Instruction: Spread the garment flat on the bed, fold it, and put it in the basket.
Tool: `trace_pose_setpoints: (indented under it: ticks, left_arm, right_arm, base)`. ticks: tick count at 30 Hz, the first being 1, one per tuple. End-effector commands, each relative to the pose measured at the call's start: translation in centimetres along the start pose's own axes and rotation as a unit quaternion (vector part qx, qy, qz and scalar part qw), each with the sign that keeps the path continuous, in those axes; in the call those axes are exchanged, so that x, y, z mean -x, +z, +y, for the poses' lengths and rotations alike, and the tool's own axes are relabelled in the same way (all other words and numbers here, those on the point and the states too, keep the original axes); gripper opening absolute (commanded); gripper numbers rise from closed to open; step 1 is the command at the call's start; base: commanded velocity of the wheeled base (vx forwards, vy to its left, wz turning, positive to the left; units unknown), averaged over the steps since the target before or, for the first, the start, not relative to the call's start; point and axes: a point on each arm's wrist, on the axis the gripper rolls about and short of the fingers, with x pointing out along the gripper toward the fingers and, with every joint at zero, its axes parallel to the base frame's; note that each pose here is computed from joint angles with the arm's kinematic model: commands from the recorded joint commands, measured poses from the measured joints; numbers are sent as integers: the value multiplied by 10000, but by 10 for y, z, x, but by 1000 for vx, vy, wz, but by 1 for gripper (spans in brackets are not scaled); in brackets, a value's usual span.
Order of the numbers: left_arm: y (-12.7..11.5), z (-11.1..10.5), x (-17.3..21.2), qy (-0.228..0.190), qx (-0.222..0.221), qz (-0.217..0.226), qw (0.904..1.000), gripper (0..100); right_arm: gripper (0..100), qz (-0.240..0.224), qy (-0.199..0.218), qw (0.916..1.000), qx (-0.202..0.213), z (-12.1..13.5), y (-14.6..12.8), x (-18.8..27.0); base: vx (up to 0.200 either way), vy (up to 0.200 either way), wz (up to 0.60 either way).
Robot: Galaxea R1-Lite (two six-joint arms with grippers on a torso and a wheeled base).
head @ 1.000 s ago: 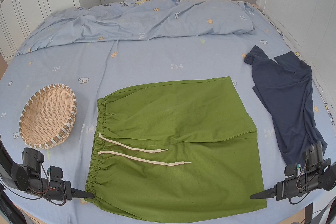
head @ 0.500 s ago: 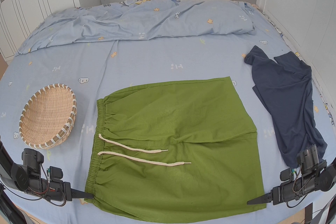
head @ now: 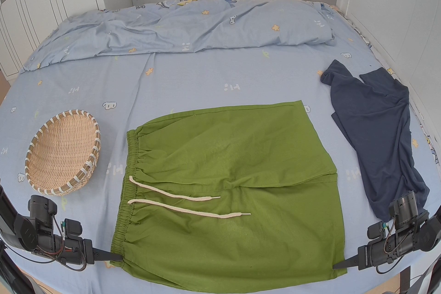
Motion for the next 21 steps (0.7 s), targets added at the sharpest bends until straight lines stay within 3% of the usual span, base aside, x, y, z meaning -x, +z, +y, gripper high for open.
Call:
trace_pose_setpoints:
  ticks: [1,6,8,12,16,18,21]
  left_arm:
    - [-2,-1,1,2,27,14,10000,0]
    - [-2,-6,5,11,31,-83,10000,0]
    - [2,-17,11,-24,190,-191,9996,0]
    - [21,-47,24,-162,579,-396,9974,0]
    - [41,-68,34,-246,721,-411,9962,0]
    - [41,-68,34,-246,721,-411,9962,0]
    - [62,-81,43,-240,834,-335,9957,0]
  right_arm:
    - [0,-5,-3,10000,-16,0,0,0]
    - [0,-105,13,9999,26,1,3,2]
    - [0,-367,46,9993,34,5,10,7]
    - [0,-968,230,9950,-40,26,34,26]
    - [0,-1035,262,9942,-99,44,57,46]
    - [0,-1035,262,9942,-99,44,57,46]
    - [0,-1172,256,9927,-99,64,82,72]
  base:
    - [0,0,0]
    - [0,0,0]
    - [0,0,0]
    - [0,0,0]
    - [0,0,0]
    - [0,0,0]
    - [0,0,0]
